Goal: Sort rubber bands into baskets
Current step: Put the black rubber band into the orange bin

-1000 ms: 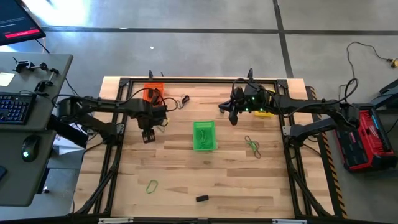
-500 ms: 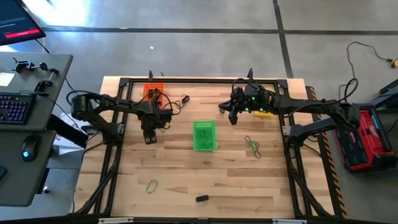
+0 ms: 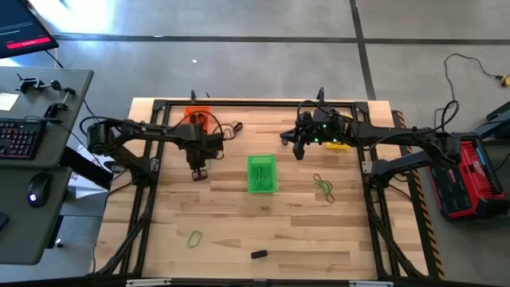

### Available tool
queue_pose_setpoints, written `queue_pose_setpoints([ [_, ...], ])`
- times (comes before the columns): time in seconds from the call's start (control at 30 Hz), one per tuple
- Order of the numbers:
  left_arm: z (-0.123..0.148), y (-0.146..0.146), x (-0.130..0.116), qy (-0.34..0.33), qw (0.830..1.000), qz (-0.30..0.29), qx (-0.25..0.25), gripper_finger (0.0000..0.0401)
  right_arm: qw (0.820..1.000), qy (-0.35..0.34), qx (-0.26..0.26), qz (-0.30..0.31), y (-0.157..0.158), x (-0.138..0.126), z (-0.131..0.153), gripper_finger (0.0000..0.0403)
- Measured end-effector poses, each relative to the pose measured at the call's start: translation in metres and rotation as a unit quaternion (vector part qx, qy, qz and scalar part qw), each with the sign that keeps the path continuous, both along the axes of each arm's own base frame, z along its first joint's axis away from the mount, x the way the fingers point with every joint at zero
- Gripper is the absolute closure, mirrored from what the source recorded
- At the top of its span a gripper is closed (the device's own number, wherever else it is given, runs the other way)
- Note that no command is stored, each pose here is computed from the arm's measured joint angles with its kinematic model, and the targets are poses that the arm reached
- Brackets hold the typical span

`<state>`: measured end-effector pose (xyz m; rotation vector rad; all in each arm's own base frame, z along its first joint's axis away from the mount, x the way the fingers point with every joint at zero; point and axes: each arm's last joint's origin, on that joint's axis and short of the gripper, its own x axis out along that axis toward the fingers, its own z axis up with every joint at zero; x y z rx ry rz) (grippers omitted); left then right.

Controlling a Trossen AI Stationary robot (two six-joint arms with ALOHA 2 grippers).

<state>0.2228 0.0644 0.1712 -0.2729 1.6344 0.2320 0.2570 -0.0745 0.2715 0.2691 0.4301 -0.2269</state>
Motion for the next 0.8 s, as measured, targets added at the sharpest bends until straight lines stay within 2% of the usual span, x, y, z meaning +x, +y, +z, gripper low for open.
queue_pose_setpoints([
  [0.23,0.043,0.031,0.004,-0.041,0.990,0.133,0.015,0.0397,1.000,0.000,0.000,0.000,0.000,0.000,0.000,0.0402],
  [0.53,0.098,0.092,-0.013,-0.106,0.956,0.270,0.047,0.0400,1.000,0.004,0.003,-0.001,0.000,0.000,-0.001,0.0402],
  [0.67,0.107,0.115,-0.029,-0.115,0.938,0.321,0.060,0.0400,1.000,0.002,0.011,-0.005,0.000,0.000,-0.001,0.0402],
  [0.8,0.102,0.132,-0.042,-0.101,0.933,0.341,0.059,0.0400,1.000,0.002,0.012,-0.006,0.000,0.000,-0.001,0.0402],
])
